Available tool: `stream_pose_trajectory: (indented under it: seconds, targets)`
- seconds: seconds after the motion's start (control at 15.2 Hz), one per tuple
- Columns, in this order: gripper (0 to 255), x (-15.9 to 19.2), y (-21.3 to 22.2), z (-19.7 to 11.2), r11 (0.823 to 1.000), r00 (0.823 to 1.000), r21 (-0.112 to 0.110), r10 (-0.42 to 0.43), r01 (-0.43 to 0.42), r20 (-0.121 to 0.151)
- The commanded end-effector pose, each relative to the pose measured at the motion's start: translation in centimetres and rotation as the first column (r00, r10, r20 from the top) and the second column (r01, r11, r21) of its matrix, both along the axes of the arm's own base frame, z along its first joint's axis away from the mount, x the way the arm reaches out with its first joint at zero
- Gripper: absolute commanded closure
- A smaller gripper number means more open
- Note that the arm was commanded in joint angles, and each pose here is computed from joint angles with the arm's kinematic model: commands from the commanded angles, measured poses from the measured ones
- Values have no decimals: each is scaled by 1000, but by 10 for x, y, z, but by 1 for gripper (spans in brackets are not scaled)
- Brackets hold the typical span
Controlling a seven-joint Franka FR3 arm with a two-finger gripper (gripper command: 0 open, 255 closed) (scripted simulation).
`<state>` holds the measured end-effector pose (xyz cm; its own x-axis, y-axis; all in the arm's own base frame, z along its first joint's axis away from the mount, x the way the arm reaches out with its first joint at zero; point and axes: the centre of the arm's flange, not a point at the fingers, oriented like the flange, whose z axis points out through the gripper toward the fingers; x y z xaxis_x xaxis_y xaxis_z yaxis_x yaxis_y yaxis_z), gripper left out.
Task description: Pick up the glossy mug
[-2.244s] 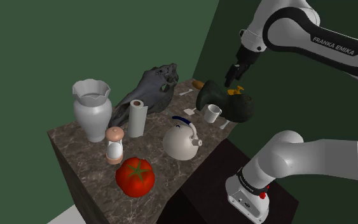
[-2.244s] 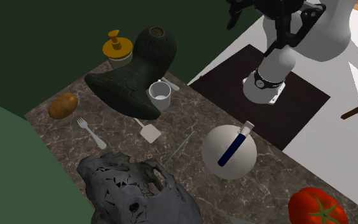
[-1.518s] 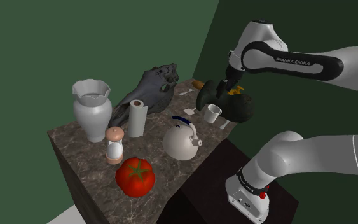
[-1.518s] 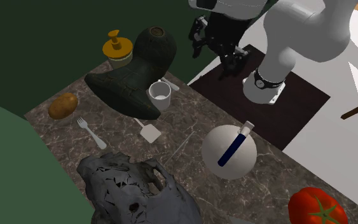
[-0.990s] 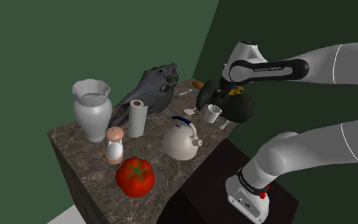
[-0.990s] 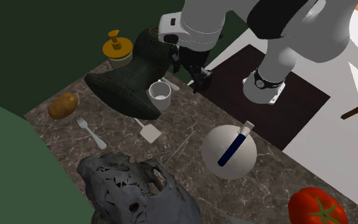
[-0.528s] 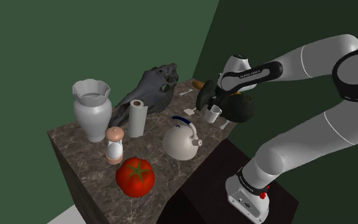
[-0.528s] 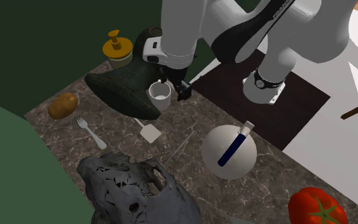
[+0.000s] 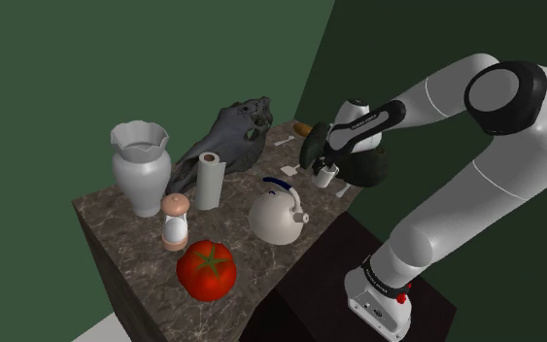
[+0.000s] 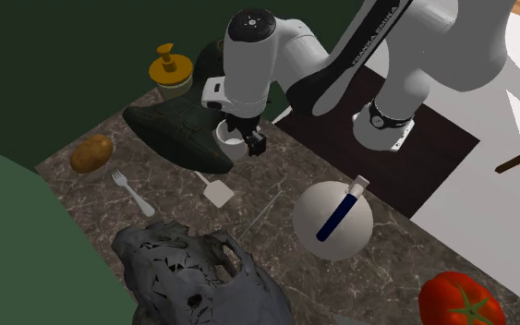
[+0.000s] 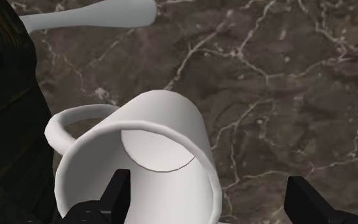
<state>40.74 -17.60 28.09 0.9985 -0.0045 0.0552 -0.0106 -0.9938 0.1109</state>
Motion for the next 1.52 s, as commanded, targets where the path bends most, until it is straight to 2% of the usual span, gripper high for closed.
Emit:
stream_pose_trajectory:
  seconds: [0.0, 0.2, 0.26, 0.86, 1.45]
  targets:
    - [0, 1, 0, -11, 1000, 1000, 0, 0, 0, 1]
    - [0, 1, 0, -20, 1000, 1000, 0, 0, 0, 1]
    - [255, 0, -1, -20, 1000, 1000, 0, 0, 0, 1]
    - [255, 1, 0, -20, 1000, 1000, 0, 0, 0, 1]
    - [255, 1, 0, 28, 1000, 1000, 0, 0, 0, 1]
